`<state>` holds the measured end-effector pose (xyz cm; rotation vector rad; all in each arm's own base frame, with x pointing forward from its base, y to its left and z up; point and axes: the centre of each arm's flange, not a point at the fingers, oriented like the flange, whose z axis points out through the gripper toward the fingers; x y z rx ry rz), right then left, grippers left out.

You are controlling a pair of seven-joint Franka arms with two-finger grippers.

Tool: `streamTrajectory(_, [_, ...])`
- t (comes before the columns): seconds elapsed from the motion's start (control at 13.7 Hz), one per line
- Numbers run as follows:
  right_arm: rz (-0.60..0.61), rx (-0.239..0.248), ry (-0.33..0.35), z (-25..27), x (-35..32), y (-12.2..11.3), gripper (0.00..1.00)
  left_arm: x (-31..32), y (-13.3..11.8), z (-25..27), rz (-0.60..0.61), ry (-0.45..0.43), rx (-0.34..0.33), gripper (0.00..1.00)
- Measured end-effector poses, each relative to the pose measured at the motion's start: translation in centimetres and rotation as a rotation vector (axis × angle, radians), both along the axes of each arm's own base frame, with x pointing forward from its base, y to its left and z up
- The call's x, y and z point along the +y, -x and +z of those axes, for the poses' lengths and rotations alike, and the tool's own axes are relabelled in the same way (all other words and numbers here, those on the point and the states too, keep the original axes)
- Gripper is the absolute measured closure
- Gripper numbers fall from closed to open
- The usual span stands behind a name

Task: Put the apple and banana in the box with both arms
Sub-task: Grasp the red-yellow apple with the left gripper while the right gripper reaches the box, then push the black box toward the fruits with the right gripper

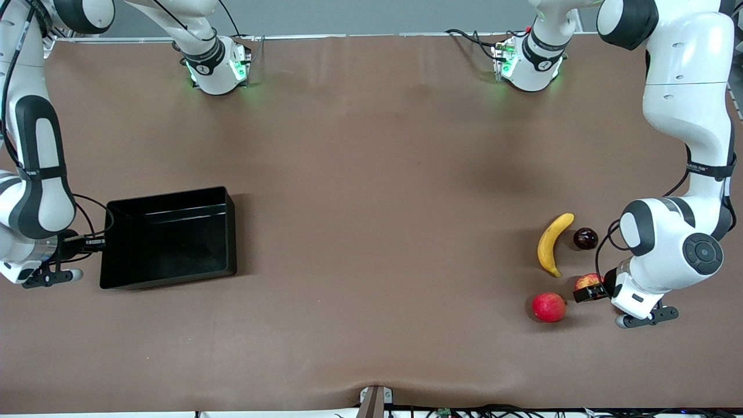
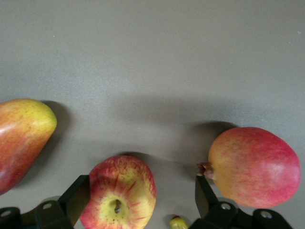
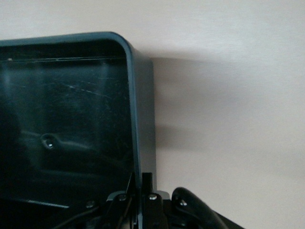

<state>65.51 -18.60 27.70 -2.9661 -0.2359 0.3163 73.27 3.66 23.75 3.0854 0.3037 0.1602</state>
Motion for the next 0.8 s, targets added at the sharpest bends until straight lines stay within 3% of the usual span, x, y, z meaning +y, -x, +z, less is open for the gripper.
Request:
streamTrajectory(0.29, [-0.044,0.098,-0.018,4.4,5.7,-1.2,0.94,0.9,-0.1,0.3,0.002,-0.014,-0.006,0.03])
streamTrajectory(0.59, [-0.057,0.125,-0.109,5.7,13.7,-1.8,0.94,1.4,-0.1,0.3,-0.107,-0.14,-0.001,0.04])
streamTrajectory(0.8, [-0.121,0.155,-0.101,5.9,20.9,-2.1,0.94,0.8,-0.2,0.3,-0.139,-0.152,0.0,0.04])
